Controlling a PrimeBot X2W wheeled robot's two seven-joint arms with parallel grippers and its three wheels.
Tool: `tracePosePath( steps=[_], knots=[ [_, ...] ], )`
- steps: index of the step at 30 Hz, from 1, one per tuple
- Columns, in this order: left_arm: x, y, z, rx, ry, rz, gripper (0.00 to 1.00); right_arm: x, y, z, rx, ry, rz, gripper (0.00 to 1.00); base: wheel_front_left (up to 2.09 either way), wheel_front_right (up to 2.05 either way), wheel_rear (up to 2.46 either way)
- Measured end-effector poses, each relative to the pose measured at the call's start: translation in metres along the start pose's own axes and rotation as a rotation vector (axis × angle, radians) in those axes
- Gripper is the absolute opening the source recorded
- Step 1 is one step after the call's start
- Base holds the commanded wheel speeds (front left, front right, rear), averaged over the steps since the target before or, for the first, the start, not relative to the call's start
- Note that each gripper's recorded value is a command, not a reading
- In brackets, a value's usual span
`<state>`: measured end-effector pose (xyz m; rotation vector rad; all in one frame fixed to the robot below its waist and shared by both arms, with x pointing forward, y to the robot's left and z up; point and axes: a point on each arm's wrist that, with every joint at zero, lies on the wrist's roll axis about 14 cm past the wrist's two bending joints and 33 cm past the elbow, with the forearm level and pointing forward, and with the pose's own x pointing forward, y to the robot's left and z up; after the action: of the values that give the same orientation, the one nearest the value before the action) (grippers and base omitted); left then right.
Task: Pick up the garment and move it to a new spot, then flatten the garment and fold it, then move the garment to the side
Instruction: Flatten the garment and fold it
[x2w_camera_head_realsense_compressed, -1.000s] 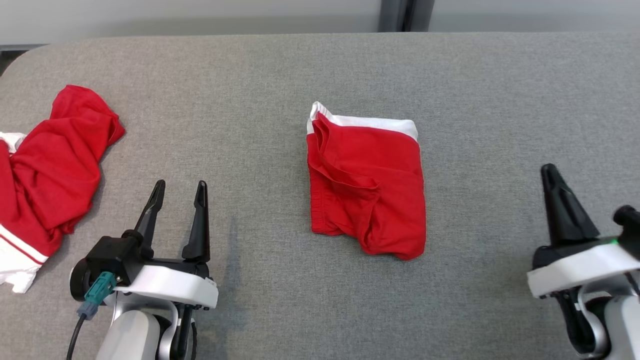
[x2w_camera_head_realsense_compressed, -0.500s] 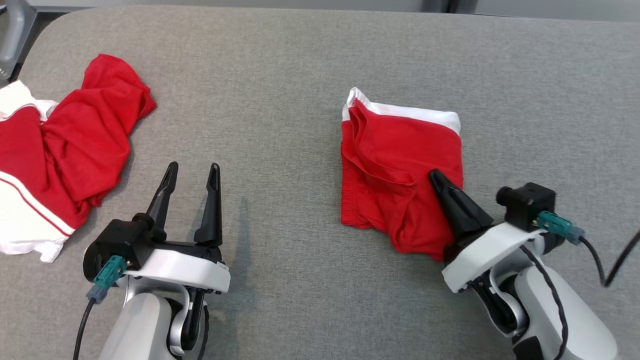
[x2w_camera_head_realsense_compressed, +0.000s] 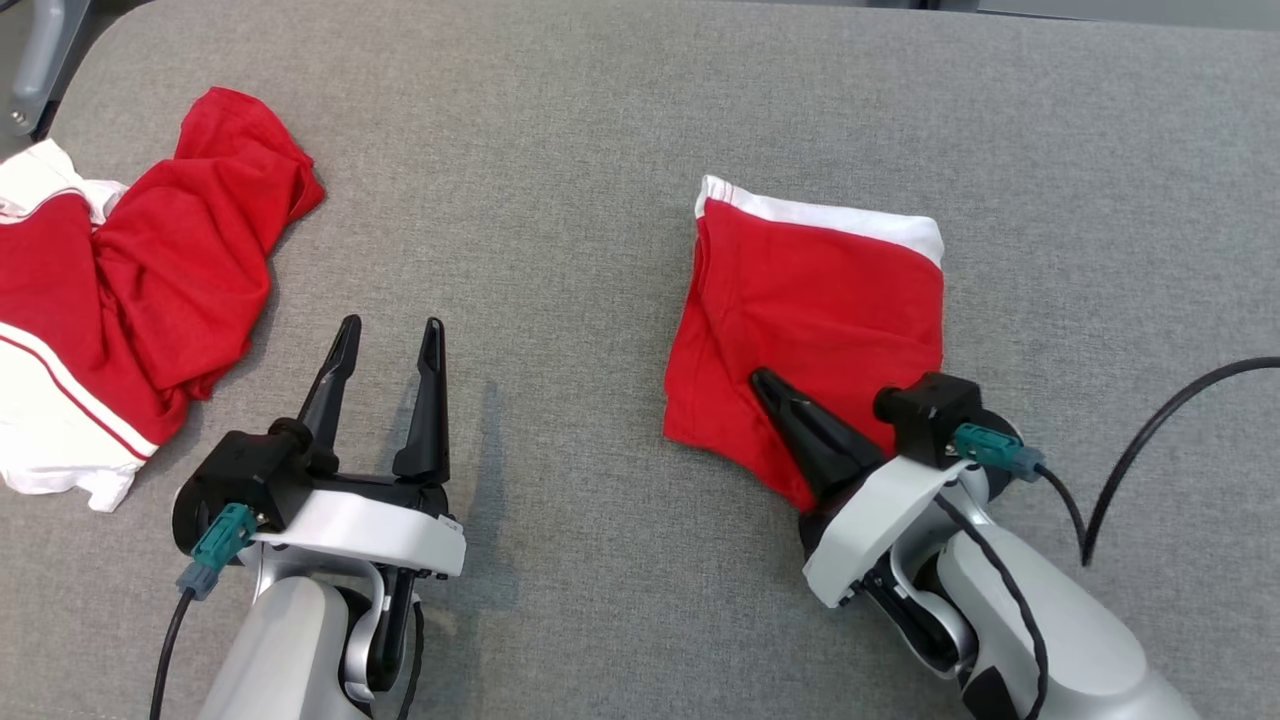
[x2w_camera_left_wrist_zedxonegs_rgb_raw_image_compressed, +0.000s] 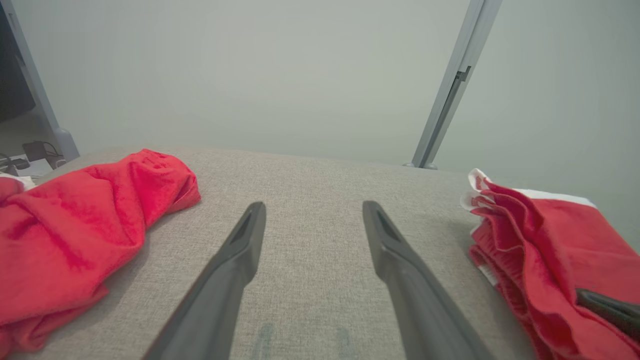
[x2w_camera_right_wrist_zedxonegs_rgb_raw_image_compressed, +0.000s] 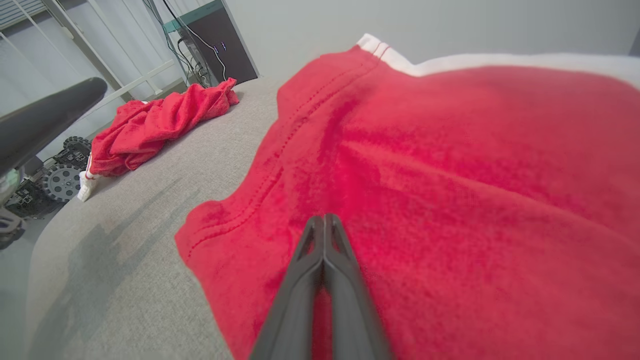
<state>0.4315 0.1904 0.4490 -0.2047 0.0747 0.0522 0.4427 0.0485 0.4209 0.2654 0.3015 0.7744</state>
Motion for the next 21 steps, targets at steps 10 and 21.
tracePosePath(
  steps=[10, 21],
  knots=[
    [0.001, -0.005, 0.001, -0.008, -0.007, -0.015, 1.00, 0.000, 0.021, -0.004, 0.001, 0.005, 0.062, 0.00, 0.00, 0.00, 0.00],
    [0.000, -0.013, 0.014, 0.003, -0.043, -0.037, 1.00, -0.030, -0.031, 0.055, -0.006, -0.216, -0.121, 0.69, 0.00, 0.00, 0.00]
  ],
)
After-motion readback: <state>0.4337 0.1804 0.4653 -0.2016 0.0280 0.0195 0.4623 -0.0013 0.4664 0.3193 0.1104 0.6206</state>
